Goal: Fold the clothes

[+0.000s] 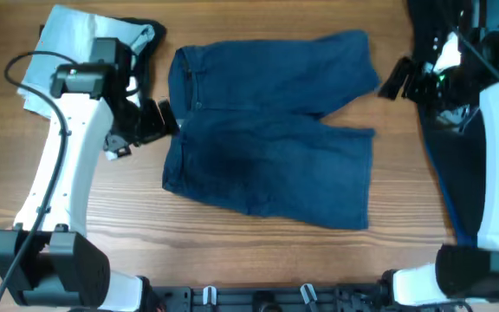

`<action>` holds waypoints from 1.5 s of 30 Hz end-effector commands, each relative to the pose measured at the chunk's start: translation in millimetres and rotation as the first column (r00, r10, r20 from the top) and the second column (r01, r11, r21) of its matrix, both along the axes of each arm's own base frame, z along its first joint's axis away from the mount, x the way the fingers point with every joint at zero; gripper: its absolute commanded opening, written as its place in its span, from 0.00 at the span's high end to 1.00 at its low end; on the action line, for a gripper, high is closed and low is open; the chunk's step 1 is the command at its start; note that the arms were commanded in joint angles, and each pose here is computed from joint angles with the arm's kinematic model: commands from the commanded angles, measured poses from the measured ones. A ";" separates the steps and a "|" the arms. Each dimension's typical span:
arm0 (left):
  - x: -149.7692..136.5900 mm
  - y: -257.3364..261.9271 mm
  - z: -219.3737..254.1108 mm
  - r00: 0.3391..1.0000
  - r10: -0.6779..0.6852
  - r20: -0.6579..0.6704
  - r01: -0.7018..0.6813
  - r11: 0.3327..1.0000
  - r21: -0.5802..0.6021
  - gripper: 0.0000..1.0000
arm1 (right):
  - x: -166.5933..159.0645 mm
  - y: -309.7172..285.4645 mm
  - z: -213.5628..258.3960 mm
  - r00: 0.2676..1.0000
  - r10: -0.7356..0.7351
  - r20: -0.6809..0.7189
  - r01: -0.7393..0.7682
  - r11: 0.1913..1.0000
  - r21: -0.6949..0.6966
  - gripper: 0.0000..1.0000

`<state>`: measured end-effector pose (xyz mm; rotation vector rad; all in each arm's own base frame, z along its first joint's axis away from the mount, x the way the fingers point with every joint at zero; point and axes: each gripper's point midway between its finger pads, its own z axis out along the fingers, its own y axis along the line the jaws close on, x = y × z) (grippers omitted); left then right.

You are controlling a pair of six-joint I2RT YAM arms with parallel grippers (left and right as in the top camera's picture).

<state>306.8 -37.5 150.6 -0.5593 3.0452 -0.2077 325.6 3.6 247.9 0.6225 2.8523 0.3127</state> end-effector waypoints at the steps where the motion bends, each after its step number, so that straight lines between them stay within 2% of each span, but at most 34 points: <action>1: -24.5 -24.5 -18.2 0.995 -0.025 -0.093 0.024 1.000 -0.010 0.00 | -40.7 27.6 0.1 0.999 -0.003 -0.053 0.004 1.000 0.025 0.03; 4: -59.6 -38.0 -52.4 0.976 0.005 -0.217 -0.001 1.000 0.017 0.03 | -92.7 51.2 -46.6 0.981 -0.067 -0.183 0.064 0.998 -0.023 0.04; 6: -72.8 -43.5 -67.3 0.967 0.029 -0.254 -0.021 0.999 0.034 0.04 | -116.1 61.7 -82.6 0.963 -0.104 -0.247 0.099 0.995 -0.034 0.05; 8: -83.3 -50.0 -85.5 0.958 0.095 -0.272 -0.082 0.995 0.059 0.06 | -138.5 67.1 -121.0 0.925 -0.197 -0.325 0.188 0.980 -0.061 0.11; 10: -90.0 -55.3 -102.8 0.946 0.179 -0.271 -0.162 0.983 0.084 0.13 | -154.6 65.2 -151.4 0.870 -0.314 -0.381 0.297 0.949 -0.105 0.17; 11: -87.6 -53.3 -120.6 0.937 0.273 -0.218 -0.249 0.960 0.129 0.22 | -158.2 64.0 -172.7 0.828 -0.408 -0.385 0.392 0.912 -0.122 0.21; 12: -84.4 -49.8 -128.3 0.930 0.320 -0.180 -0.295 0.943 0.154 0.25 | -157.9 63.5 -181.6 0.810 -0.447 -0.379 0.434 0.892 -0.126 0.23; 15: -58.0 -33.6 -148.3 0.877 0.481 0.017 -0.475 0.861 0.183 0.27 | -145.3 63.0 -219.0 0.786 -0.536 -0.308 0.539 0.838 -0.086 0.26; 19: -33.2 -27.1 -155.7 0.846 0.511 0.149 -0.530 0.834 0.152 0.28 | -143.0 62.9 -245.0 0.778 -0.566 -0.272 0.578 0.815 -0.044 0.31; 24: -28.7 -25.5 -158.3 0.843 0.511 0.168 -0.534 0.831 0.156 0.31 | -166.8 59.8 -247.2 0.751 -0.566 -0.340 0.569 0.816 -0.103 0.30; 27: -31.3 -24.5 -159.3 0.845 0.510 0.163 -0.533 0.830 0.164 0.28 | -162.1 61.7 -247.4 0.757 -0.563 -0.331 0.570 0.817 -0.085 0.29; 31: -31.9 -24.9 -159.6 0.845 0.510 0.159 -0.532 0.831 0.163 0.26 | -158.1 58.9 -258.2 0.763 -0.569 -0.307 0.572 0.815 -0.090 0.38; 34: -33.9 -30.3 -160.7 0.849 0.512 0.133 -0.527 0.838 0.143 0.27 | -168.3 59.1 -268.8 0.746 -0.564 -0.354 0.560 0.819 -0.124 0.39; 35: -34.1 -30.5 -160.8 0.849 0.511 0.132 -0.527 0.838 0.142 0.32 | -170.1 58.4 -271.4 0.750 -0.554 -0.362 0.546 0.827 -0.135 0.45; 36: -34.0 -30.5 -160.8 0.849 0.511 0.132 -0.527 0.838 0.142 0.41 | -171.0 58.1 -273.0 0.750 -0.551 -0.367 0.541 0.829 -0.141 0.53; 38: -34.2 -30.5 -160.9 0.849 0.511 0.131 -0.527 0.838 0.142 0.92 | -170.4 58.4 -276.0 0.748 -0.550 -0.371 0.539 0.830 -0.144 0.96; 39: -34.1 -30.6 -160.9 0.849 0.511 0.131 -0.527 0.838 0.142 0.96 | -169.4 60.7 -278.5 0.749 -0.544 -0.379 0.536 0.833 -0.136 0.96; 45: -23.9 -32.8 -157.8 0.850 0.501 0.163 -0.520 0.846 0.115 0.96 | -167.7 65.9 -279.1 0.792 -0.467 -0.393 0.466 0.879 -0.104 0.96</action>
